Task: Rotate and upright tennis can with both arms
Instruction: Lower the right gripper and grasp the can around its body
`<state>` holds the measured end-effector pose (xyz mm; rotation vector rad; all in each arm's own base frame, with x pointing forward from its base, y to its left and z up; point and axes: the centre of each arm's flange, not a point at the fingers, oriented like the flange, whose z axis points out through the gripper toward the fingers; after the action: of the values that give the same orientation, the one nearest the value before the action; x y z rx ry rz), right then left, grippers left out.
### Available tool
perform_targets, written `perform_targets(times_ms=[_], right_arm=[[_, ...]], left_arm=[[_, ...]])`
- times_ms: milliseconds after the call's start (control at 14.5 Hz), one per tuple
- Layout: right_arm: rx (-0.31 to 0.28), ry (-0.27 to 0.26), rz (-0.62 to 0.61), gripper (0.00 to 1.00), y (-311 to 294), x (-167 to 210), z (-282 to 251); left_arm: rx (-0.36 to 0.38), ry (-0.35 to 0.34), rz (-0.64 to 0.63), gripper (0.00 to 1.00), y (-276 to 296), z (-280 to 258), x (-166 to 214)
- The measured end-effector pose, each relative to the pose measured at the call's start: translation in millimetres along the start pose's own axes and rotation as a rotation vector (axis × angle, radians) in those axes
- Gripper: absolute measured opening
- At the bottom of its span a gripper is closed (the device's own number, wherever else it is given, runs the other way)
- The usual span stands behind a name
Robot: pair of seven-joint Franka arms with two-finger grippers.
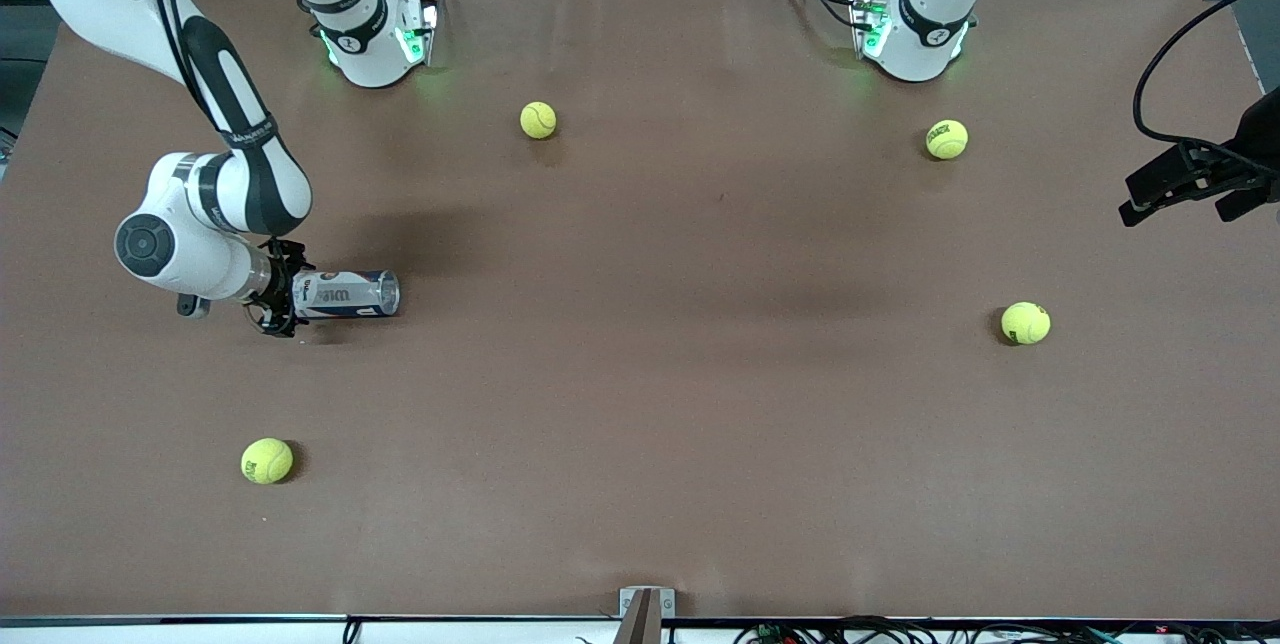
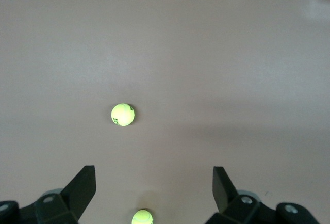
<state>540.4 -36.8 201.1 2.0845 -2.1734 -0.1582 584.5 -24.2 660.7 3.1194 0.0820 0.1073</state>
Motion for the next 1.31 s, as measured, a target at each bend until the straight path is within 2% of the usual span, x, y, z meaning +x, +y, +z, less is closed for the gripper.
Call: perform_targets(times_ms=[276, 346, 415, 484, 553, 622, 760, 899, 1037, 1175, 1313], right_arm=[[-0.023, 0.000, -0.006, 1.00, 2, -3, 13], [-0.029, 0.001, -0.010, 0.94, 2, -5, 16], [-0.032, 0.001, -0.016, 0.94, 3, -9, 18], [-0.037, 0.002, -0.026, 0.88, 3, -14, 19], [-0.046, 0.003, -0.038, 0.76, 4, -21, 18], [-0.063, 0.004, -0.052, 0.69, 4, -28, 16], [-0.117, 0.002, -0.065, 0.66, 2, -49, 5], [-0.162, -0.026, -0.040, 0.65, -8, -81, -30], [-0.182, -0.073, -0.002, 0.65, -16, -122, -73], [-0.165, -0.077, 0.026, 0.65, -16, -174, -108], [-0.120, -0.069, 0.029, 0.65, -8, -235, -131]], left_arm=[[0.000, 0.000, 0.000, 1.00, 0, 0, 0], [0.000, 0.000, 0.000, 1.00, 0, 0, 0], [0.000, 0.000, 0.000, 1.00, 0, 0, 0], [0.000, 0.000, 0.000, 1.00, 0, 0, 0], [0.000, 0.000, 0.000, 1.00, 0, 0, 0], [0.000, 0.000, 0.000, 1.00, 0, 0, 0], [0.000, -0.001, 0.000, 1.00, 0, 0, 0], [0.000, -0.001, 0.000, 1.00, 0, 0, 0], [0.000, -0.001, 0.000, 1.00, 0, 0, 0], [0.000, -0.001, 0.000, 1.00, 0, 0, 0], [0.000, -0.001, 0.000, 1.00, 0, 0, 0]])
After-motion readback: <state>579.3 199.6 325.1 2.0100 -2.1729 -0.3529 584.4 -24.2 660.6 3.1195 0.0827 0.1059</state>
